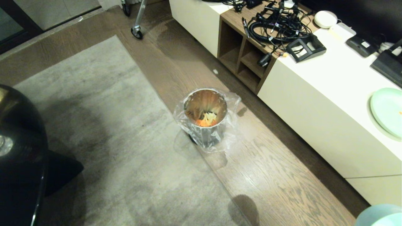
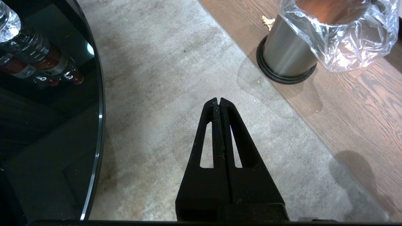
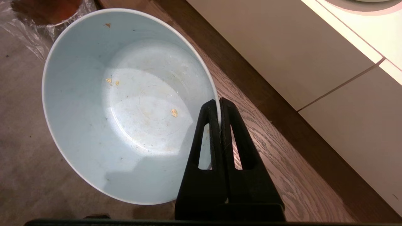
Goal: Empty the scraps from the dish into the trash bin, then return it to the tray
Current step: Put the bowl back to the table
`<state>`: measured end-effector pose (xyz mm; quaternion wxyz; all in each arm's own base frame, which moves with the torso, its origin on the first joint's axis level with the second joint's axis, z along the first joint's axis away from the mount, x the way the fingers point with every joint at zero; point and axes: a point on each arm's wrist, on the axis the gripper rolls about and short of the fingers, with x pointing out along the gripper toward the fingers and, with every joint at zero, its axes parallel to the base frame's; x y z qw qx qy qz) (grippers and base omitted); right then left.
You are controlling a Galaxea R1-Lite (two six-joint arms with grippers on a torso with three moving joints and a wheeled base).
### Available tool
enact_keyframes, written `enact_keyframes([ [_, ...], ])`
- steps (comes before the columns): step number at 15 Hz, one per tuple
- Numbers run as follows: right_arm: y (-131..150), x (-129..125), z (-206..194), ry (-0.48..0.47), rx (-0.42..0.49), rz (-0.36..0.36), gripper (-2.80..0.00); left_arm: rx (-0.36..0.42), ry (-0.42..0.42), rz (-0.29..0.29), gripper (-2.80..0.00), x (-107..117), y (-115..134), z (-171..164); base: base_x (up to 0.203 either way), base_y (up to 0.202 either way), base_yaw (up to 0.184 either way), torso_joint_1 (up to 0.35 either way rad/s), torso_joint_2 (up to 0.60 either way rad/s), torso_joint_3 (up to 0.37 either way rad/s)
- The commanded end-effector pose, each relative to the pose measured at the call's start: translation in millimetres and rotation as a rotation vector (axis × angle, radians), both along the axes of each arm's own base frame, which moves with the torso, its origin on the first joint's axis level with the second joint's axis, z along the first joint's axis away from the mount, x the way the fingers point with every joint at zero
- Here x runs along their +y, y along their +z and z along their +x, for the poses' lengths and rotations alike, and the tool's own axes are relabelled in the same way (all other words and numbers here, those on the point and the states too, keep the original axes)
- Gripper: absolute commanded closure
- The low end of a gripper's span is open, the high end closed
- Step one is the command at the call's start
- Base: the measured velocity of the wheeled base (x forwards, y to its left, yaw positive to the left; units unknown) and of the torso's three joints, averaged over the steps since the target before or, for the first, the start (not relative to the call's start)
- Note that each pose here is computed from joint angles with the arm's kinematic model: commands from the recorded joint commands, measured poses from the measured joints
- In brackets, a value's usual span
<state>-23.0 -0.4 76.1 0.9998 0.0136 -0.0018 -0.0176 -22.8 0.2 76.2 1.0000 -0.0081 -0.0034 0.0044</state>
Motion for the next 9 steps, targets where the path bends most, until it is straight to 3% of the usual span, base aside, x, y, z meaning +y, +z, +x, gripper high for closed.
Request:
enact_keyframes([
  [1,0.0,0.0,0.1,0.000,0.002,0.000,0.00,-0.001,0.000,-0.001,0.00,0.0,0.0,0.0,0.000,0.000,0.000,0.000,0.00,0.000],
  [9,0.0,0.0,0.1,0.000,0.002,-0.001,0.00,0.002,-0.004,-0.001,0.00,-0.1,-0.3,0.0,0.000,0.000,0.000,0.000,0.00,0.000],
])
